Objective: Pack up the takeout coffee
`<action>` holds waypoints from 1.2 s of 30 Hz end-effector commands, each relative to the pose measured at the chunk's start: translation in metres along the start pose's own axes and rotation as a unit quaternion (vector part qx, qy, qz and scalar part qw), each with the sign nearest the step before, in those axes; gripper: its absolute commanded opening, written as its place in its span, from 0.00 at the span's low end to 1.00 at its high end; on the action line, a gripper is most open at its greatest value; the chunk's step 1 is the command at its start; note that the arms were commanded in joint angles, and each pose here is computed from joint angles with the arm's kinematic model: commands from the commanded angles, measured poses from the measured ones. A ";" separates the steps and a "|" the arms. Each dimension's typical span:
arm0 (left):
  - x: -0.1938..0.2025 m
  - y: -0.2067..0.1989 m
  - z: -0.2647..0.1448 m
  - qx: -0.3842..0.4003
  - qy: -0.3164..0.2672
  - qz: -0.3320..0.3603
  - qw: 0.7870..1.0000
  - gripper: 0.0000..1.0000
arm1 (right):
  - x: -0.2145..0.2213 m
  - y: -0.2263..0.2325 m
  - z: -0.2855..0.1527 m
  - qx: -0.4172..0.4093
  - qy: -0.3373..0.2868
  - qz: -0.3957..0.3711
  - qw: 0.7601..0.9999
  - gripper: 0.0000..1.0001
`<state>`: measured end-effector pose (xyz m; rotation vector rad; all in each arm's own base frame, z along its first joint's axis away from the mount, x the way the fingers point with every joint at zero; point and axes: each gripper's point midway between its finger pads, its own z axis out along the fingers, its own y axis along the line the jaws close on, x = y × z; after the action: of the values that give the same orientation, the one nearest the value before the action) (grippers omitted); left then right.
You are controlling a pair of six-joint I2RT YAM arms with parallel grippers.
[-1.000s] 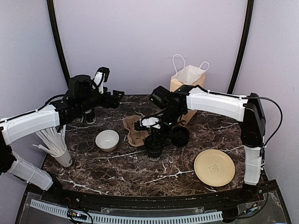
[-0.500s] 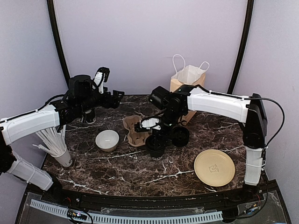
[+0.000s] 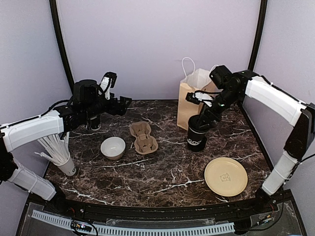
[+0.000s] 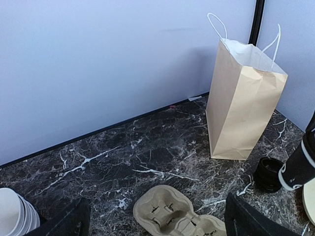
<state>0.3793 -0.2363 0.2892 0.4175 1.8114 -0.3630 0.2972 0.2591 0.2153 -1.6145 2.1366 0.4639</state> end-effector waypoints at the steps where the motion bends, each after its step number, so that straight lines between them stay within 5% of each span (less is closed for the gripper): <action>1: 0.003 -0.003 0.003 0.010 0.009 -0.002 1.000 0.97 | 0.026 -0.011 -0.032 0.003 -0.030 0.071 0.997 0.67; 8: 0.005 -0.006 0.005 0.018 0.014 -0.005 1.000 0.97 | 0.046 -0.033 -0.062 0.018 -0.073 0.122 0.990 0.67; 20: 0.002 -0.006 0.003 0.020 0.013 -0.003 1.000 0.97 | 0.147 -0.150 -0.090 0.148 -0.020 0.298 0.943 0.65; 36: 0.010 0.010 0.010 -0.025 0.050 0.007 0.998 0.97 | 0.210 -0.194 -0.047 0.161 0.038 0.391 0.906 0.68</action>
<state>0.3796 -0.2406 0.2719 0.4532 1.8789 -0.3617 0.4167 0.0179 0.1489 -0.6074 2.6946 0.2960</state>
